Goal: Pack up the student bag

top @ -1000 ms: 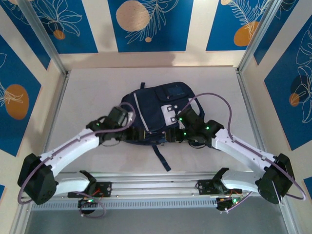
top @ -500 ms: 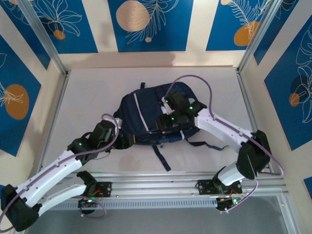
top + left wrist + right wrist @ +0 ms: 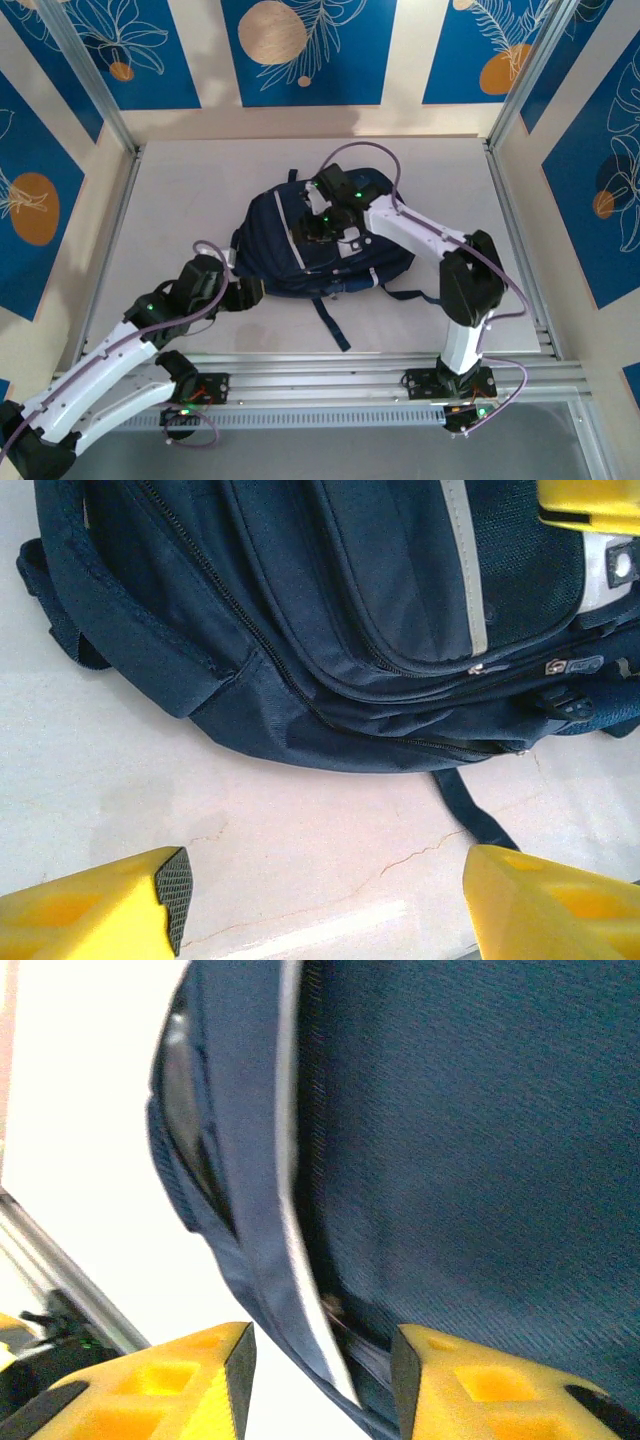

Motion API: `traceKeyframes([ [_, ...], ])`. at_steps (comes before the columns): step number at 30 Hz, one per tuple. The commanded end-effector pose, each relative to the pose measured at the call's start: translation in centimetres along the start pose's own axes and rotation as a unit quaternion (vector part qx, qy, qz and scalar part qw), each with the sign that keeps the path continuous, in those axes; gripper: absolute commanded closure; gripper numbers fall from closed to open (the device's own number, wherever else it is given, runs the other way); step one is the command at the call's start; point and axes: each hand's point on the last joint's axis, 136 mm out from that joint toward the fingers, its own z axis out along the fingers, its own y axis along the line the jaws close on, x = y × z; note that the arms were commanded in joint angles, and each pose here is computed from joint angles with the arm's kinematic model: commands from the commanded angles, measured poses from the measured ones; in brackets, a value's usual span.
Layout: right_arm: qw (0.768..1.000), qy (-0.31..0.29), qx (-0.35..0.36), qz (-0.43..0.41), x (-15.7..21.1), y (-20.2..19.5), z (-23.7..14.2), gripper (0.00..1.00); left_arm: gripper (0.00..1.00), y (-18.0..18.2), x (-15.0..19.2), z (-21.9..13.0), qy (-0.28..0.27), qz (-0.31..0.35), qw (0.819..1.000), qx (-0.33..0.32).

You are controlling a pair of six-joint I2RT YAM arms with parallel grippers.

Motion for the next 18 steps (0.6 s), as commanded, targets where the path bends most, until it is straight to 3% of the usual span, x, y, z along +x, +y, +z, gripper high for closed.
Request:
traceKeyframes([
  [1, 0.998, 0.047, -0.039, 0.022, 0.5, 1.0, 2.4, 0.58, 0.28, 0.7, 0.0, 0.1, -0.004, 0.009, 1.0, -0.011],
  [4, 0.996, 0.066, -0.046, 0.025, 0.4, 1.2, 4.0, 0.59, 0.29, 0.5, -0.3, 0.1, -0.007, 0.015, 1.0, -0.007],
  [6, 0.995, 0.073, -0.058, 0.019, 0.4, 1.8, 4.7, 0.65, 0.29, 0.4, -0.4, 0.3, -0.006, 0.02, 1.0, -0.004],
  [10, 0.994, 0.073, -0.081, 0.013, -0.1, 3.1, 5.0, 0.92, 0.32, -0.7, -0.2, 1.3, 0.009, 0.028, 0.999, 0.023],
  [12, 0.995, 0.062, -0.077, 0.019, -0.9, 3.1, 4.8, 1.0, 0.34, -1.4, -0.1, 1.8, 0.016, 0.033, 0.999, 0.039],
  [18, 0.99, 0.004, -0.102, 0.1, -5.1, 2.5, 2.6, 1.0, 0.38, -3.2, 0.1, 3.5, 0.027, 0.034, 0.996, 0.082],
])
